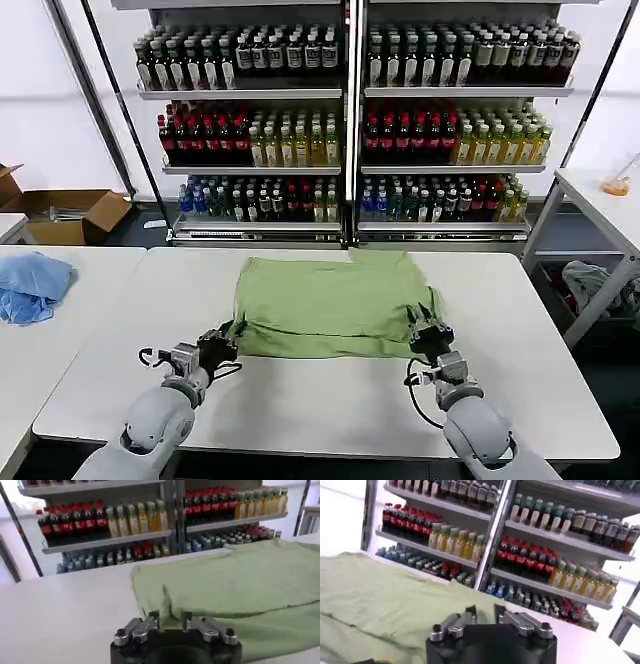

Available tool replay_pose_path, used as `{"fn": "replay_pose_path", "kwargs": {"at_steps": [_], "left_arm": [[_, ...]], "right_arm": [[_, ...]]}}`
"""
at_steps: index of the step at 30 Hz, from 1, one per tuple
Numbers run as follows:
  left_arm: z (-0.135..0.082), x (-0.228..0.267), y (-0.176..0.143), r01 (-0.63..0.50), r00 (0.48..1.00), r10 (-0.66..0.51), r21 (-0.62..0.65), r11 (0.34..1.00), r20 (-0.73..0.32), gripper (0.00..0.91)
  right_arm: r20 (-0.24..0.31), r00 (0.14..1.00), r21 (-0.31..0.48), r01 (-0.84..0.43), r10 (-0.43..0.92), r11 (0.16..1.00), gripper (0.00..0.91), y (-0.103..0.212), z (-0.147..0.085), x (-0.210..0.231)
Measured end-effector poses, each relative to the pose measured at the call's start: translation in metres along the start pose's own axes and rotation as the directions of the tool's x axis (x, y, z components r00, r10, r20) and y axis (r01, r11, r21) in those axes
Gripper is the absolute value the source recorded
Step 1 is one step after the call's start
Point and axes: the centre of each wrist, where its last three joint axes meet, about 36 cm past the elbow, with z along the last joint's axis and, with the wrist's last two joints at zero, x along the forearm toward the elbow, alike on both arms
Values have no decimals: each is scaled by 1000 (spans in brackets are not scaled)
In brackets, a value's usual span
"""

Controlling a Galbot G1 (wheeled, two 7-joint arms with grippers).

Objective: Fold and organize the clothes.

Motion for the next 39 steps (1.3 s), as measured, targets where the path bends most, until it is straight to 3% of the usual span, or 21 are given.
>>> {"fn": "replay_pose_path", "kwargs": {"at_steps": [4, 13, 15, 17, 18, 19, 20, 22, 39], "left_arm": [[9, 7, 3, 22, 1000, -22, 12, 1000, -17, 907], [17, 7, 3, 29, 999, -27, 51, 998, -40, 907], [17, 5, 2, 27, 999, -25, 58, 998, -45, 746], [18, 4, 1, 28, 998, -25, 63, 998, -50, 464], [19, 3, 0, 28, 998, -25, 66, 997, -52, 322], [20, 3, 0, 30, 998, -26, 67, 997, -55, 242], [21, 3, -1, 31, 998, -27, 69, 997, -57, 131], [24, 3, -3, 31, 998, -26, 74, 997, -62, 30], [28, 1, 1, 1, 997, 11, 141, 990, -79, 30]], "right_arm": [[-32, 999, -37, -19, 18, 999, 907, -2, 4, 14], [-179, 983, -147, -66, 40, 987, 907, -18, 15, 22], [-214, 977, -178, -67, 28, 982, 907, -19, 16, 20], [-235, 972, -205, -66, 16, 977, 887, -19, 17, 18], [-245, 970, -218, -65, 10, 974, 746, -19, 17, 17], [-253, 968, -228, -65, 5, 972, 625, -19, 18, 16], [-259, 966, -237, -64, 0, 969, 312, -18, 19, 16], [-271, 962, -254, -60, -12, 965, 0, -16, 20, 15], [-285, 957, -294, -40, -48, 955, 0, -11, 21, 18]]}}
